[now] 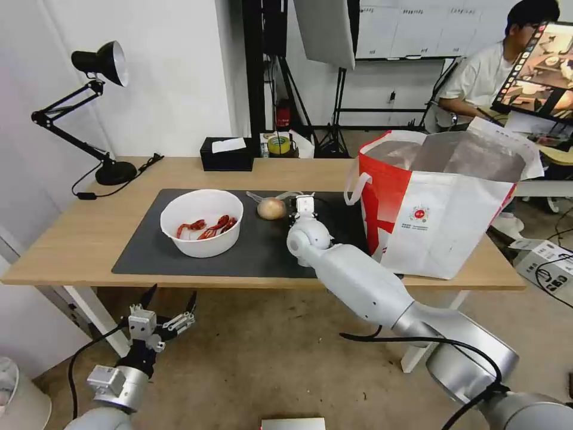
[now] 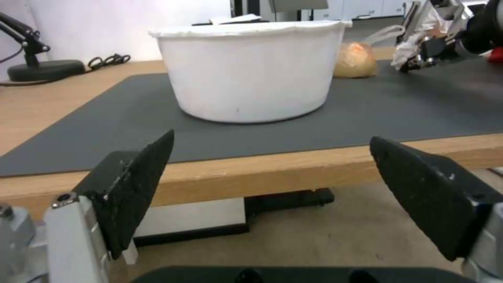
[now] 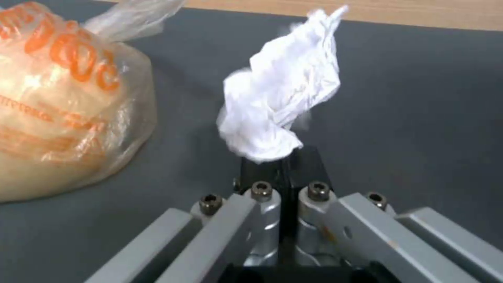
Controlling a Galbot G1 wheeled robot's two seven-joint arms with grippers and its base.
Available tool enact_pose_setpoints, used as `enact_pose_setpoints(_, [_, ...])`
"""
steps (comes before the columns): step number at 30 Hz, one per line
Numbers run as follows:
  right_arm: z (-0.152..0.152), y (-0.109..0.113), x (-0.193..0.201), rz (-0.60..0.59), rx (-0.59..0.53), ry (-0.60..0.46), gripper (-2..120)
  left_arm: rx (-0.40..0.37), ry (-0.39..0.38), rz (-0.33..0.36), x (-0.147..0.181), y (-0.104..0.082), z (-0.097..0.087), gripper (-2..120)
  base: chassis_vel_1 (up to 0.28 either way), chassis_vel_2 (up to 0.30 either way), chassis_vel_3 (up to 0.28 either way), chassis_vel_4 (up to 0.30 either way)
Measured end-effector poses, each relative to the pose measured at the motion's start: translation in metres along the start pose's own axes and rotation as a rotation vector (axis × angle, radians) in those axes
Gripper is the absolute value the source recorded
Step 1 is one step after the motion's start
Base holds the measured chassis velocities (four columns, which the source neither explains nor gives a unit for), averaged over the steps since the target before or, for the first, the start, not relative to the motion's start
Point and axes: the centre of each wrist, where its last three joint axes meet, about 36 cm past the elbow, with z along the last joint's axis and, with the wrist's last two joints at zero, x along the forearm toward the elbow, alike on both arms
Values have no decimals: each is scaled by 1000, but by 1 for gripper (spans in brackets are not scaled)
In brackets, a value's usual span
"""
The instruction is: Pick up the trash from the table and place it into the takeout bag.
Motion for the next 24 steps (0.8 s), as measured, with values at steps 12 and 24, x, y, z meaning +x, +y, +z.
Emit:
enact_pose_setpoints(12, [3,-11,8,-8,4,-40,0,-2,-3,2,-1,0,-1,100,0,0,0,0])
enact_pose_setpoints(24, [-8,-46,63,-59,-28,-199,0,-6,-7,-5,2,2,-5,100,0,0,0,0])
